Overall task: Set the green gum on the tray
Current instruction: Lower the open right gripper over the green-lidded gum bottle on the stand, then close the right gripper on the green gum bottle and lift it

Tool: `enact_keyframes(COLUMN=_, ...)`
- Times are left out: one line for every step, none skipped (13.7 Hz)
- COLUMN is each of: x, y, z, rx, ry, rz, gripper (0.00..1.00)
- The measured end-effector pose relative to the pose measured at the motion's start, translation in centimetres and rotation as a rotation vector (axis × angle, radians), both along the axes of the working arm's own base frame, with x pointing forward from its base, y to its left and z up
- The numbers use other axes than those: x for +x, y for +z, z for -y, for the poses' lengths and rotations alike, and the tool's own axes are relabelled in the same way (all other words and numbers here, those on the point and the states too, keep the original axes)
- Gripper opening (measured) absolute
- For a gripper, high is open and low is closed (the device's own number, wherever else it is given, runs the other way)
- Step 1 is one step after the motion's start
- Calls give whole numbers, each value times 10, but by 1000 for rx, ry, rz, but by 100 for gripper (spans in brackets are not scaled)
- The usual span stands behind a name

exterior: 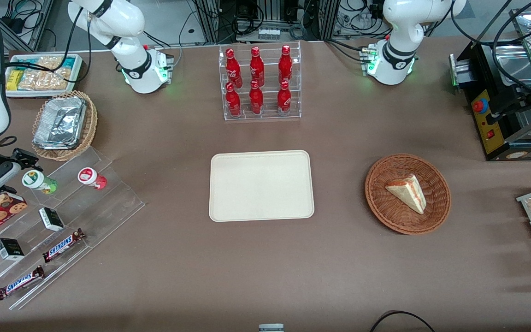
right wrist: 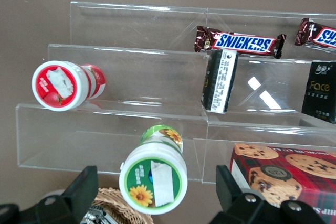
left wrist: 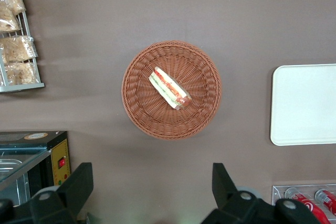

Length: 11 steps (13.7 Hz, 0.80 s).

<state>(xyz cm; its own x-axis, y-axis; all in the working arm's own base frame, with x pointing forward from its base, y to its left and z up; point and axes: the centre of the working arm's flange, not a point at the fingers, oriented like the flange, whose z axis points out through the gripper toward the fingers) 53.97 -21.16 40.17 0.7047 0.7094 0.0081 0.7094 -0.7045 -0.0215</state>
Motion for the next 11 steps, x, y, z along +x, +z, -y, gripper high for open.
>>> enact_keyframes(x=-1, y=-3, z=1, rx=2, ry=-2, rz=-3, gripper=100)
enact_keyframes(x=-1, y=-5, z=1, rx=4, ry=-5, rz=-4, gripper=100)
enact_keyframes(x=-2, y=-8, z=2, rx=4, ry=-7, rz=-2, gripper=100)
enact_keyframes(x=-2, y=-11, z=2, rx=4, ry=-7, rz=-1, gripper=100)
enact_keyframes(x=-3, y=-14, z=1, rx=3, ry=-8, rz=0, gripper=100)
enact_keyframes(x=-4, y=-16, z=1, rx=3, ry=-8, rz=0, gripper=98)
enact_keyframes(x=-5, y=-18, z=1, rx=3, ry=-8, rz=-1, gripper=96)
enact_keyframes(x=-5, y=-18, z=1, rx=3, ry=-8, rz=0, gripper=89)
enact_keyframes(x=-5, y=-18, z=1, rx=2, ry=-8, rz=0, gripper=76)
enact_keyframes(x=-5, y=-18, z=1, rx=2, ry=-7, rz=0, gripper=66)
enact_keyframes(x=-5, y=-17, z=2, rx=2, ry=-7, rz=2, gripper=59)
